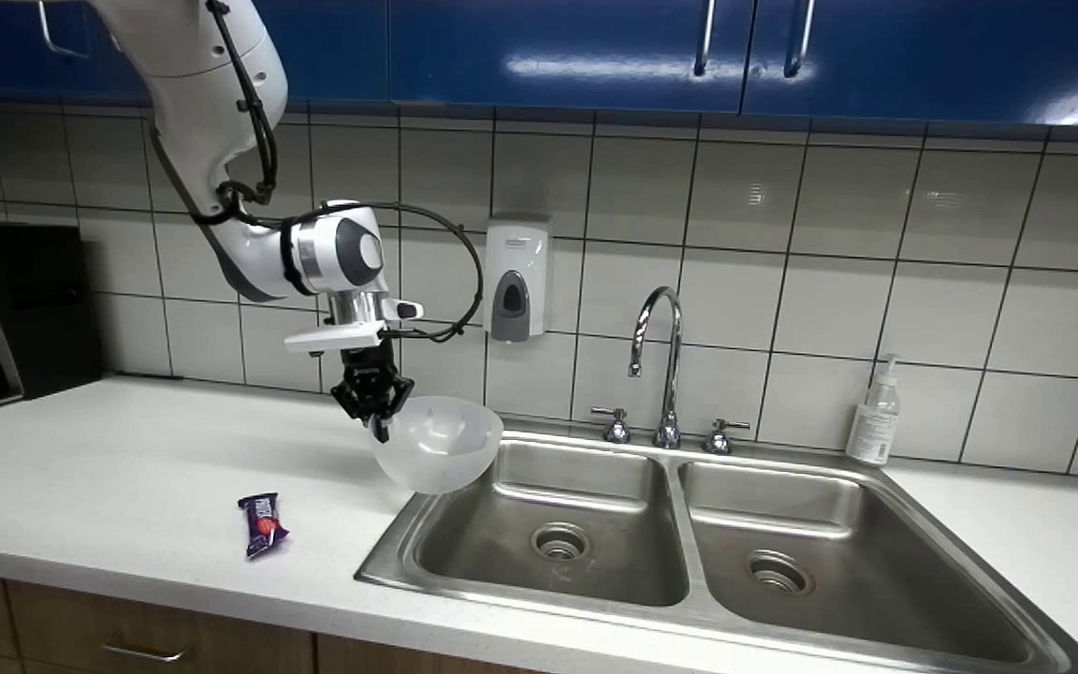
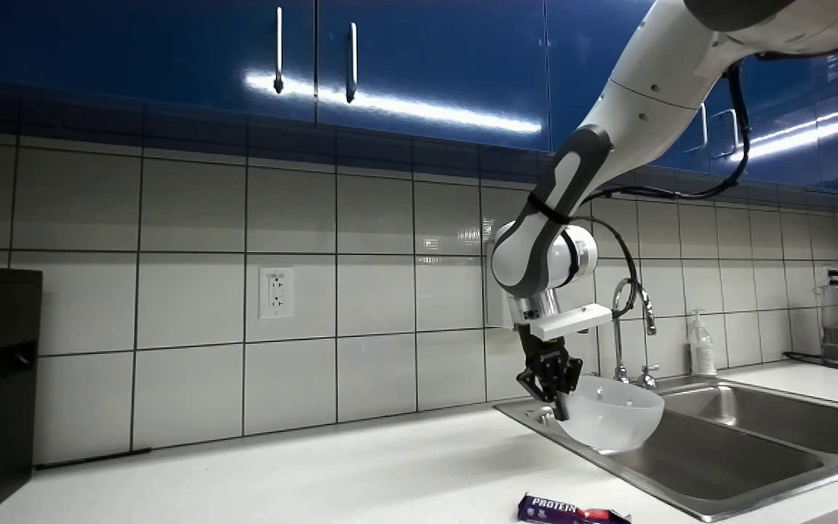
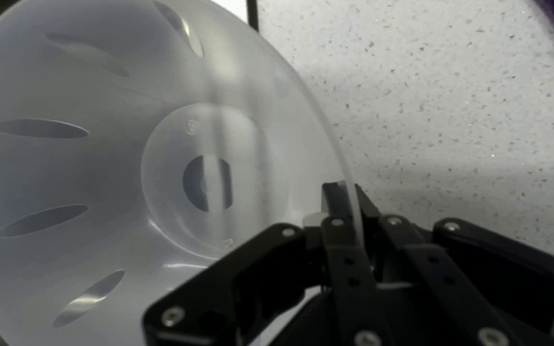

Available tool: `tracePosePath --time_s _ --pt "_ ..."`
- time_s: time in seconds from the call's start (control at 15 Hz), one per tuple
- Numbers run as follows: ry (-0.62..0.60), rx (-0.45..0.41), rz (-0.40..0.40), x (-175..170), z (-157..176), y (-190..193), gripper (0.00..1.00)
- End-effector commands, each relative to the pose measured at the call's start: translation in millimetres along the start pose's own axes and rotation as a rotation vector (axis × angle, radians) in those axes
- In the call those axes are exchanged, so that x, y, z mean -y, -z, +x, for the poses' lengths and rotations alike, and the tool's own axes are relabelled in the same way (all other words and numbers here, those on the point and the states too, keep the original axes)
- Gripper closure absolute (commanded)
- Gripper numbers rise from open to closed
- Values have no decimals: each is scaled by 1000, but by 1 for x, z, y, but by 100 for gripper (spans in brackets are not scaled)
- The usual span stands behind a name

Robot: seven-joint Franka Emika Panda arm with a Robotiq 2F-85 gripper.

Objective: Put the bowl inside the sink

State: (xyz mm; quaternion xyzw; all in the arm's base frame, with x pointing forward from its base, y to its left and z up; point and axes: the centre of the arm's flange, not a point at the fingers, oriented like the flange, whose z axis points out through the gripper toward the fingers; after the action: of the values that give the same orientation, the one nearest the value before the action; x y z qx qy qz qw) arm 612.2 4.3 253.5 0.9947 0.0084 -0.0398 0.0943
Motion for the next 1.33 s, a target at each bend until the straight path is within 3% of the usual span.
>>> tracePosePath --time_s 0.0,0.73,1.27 --pt "-16 -19 -5 -39 -13 3 98" --pt "-62 2 1 -165 7 -29 98" --pt "-66 39 -32 -219 36 -88 98"
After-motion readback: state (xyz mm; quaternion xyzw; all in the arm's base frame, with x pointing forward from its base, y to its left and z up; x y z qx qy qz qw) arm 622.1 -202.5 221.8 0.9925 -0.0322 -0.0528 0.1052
